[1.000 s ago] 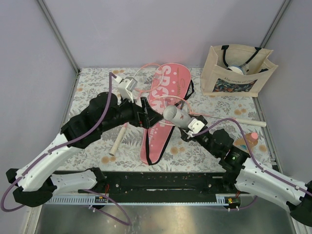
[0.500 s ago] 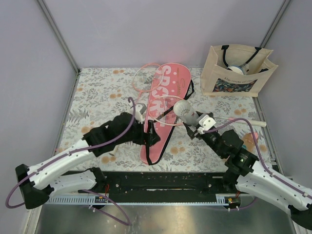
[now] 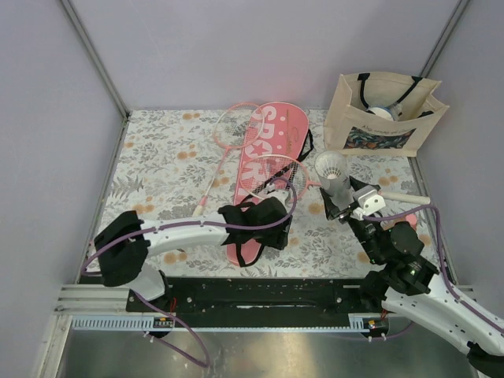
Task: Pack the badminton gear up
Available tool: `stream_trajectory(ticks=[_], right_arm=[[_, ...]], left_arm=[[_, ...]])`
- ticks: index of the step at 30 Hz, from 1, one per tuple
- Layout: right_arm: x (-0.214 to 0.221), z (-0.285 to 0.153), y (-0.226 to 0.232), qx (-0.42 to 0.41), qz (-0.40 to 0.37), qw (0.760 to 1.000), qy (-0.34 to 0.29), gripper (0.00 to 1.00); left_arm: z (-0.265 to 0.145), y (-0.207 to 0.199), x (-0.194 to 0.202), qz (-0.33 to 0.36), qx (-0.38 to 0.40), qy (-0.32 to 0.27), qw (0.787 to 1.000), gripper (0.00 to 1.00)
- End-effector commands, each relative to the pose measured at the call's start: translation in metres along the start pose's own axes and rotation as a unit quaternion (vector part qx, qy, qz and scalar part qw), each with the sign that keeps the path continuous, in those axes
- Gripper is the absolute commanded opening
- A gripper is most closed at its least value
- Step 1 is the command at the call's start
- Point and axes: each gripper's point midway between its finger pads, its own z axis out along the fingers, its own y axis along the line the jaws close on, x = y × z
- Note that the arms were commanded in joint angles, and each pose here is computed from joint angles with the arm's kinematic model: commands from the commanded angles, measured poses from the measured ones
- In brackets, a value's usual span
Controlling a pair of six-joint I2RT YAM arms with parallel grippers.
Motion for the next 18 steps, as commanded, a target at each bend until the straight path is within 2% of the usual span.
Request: stream_trajectory(ticks=[1, 5, 18], right_arm=[[-0.029, -0.009, -0.03, 0.058, 0.01, 0.997, -0.044, 0.61], [-0.035, -0.014, -0.034, 0.059, 0.007, 0.997, -0.054, 0.61], [-0.033, -0.025, -0.048, 0.088, 0.007, 0.995, -0.055, 0.61]], left_arm=[[0.02, -0.034, -0.028, 0.004, -0.003, -0.025, 1.0, 0.57], [0.043, -0.045, -0.027, 0.008, -0.011, -0.01, 1.0, 0.54], [0.088, -0.026, 0.003, 0.005, -0.075, 0.046, 0.996, 0.46]])
